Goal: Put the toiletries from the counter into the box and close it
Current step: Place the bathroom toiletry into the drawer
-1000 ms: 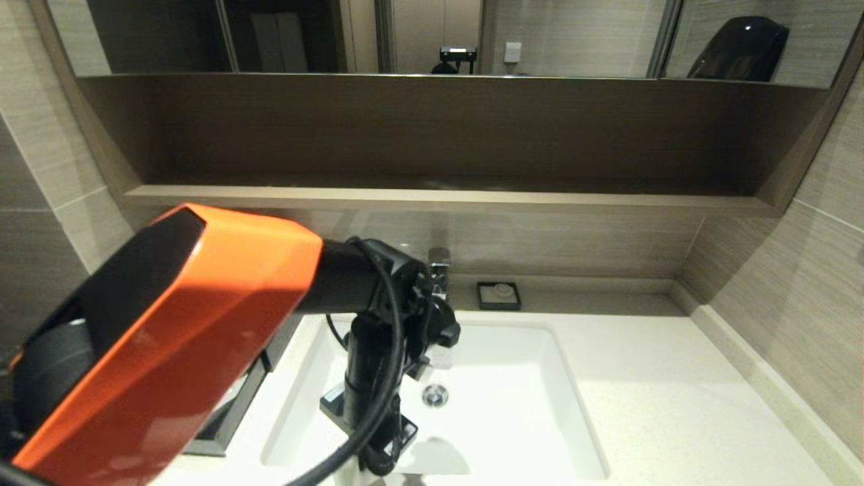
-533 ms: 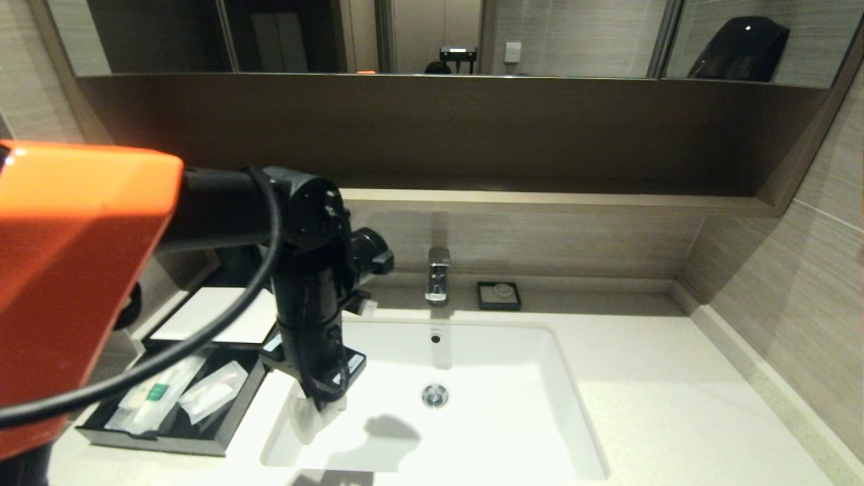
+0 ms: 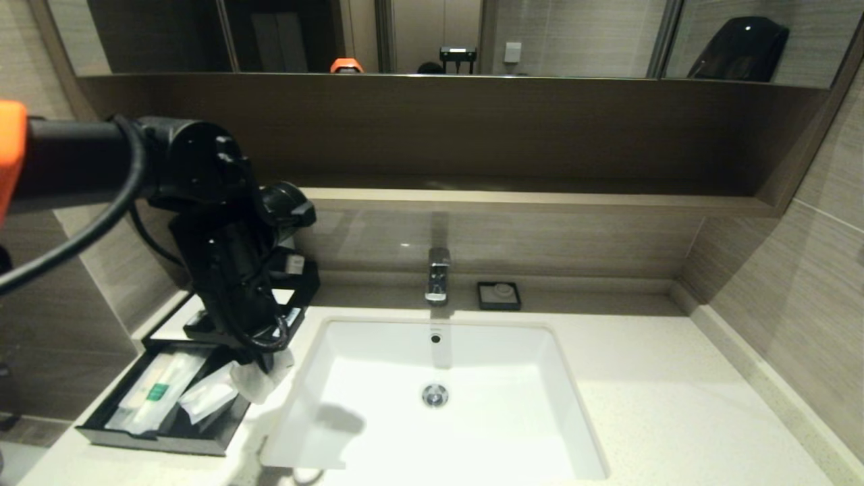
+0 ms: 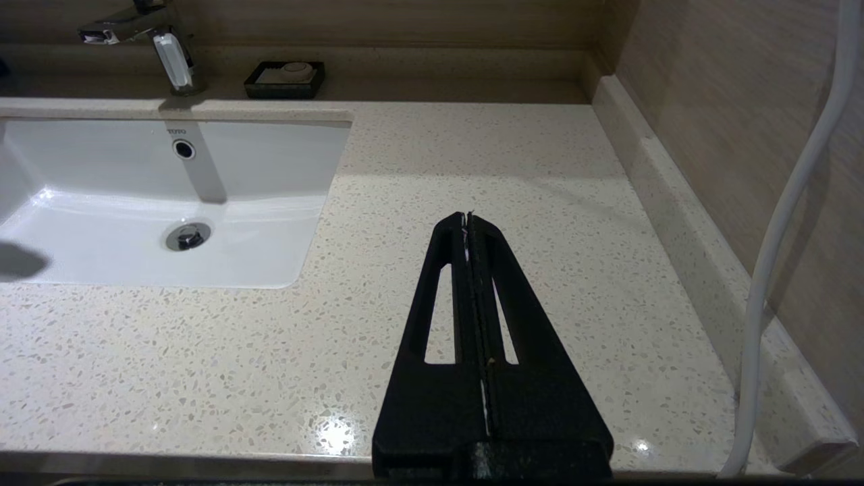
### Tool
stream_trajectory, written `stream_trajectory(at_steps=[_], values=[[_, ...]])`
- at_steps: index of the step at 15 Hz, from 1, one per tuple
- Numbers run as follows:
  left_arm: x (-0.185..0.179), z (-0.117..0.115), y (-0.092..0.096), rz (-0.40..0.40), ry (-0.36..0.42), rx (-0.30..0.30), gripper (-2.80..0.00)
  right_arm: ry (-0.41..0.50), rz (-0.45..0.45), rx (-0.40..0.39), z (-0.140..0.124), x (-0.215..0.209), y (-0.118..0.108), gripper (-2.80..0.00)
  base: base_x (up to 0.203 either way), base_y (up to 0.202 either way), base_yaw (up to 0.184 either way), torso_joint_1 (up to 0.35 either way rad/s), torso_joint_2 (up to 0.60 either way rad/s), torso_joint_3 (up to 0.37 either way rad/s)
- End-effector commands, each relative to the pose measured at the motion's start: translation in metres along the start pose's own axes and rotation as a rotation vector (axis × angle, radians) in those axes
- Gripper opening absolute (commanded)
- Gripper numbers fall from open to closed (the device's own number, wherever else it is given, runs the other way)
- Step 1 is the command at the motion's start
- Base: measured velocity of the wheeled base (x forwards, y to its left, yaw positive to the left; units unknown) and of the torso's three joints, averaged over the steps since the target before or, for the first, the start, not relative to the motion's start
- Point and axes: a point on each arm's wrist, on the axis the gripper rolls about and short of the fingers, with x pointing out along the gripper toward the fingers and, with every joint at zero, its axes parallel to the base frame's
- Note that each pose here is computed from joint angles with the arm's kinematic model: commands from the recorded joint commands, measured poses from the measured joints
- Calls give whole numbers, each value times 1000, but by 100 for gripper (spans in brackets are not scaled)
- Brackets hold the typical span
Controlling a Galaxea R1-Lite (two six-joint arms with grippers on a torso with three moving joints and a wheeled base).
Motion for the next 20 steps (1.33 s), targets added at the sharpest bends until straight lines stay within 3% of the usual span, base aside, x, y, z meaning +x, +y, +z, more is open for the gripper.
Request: stream_trajectory(at_steps=[1,8,16,20], values=[[-7,-5,21,2,-29,-64,-280,1,0,0,0,0,0,-280,0,0,0,0,0,0],[-11,-25,51,-3,-154,-160,-280,-1,0,1,0,0,0,-280,0,0,0,0,0,0],[-2,-44,82,11,-211,-270,-280,-1,0,-1,0,0,0,-280,0,0,0,0,0,0],[20,-41,98,19,-242,-327,-280,-2,0,0,0,0,0,-280,0,0,0,0,0,0]])
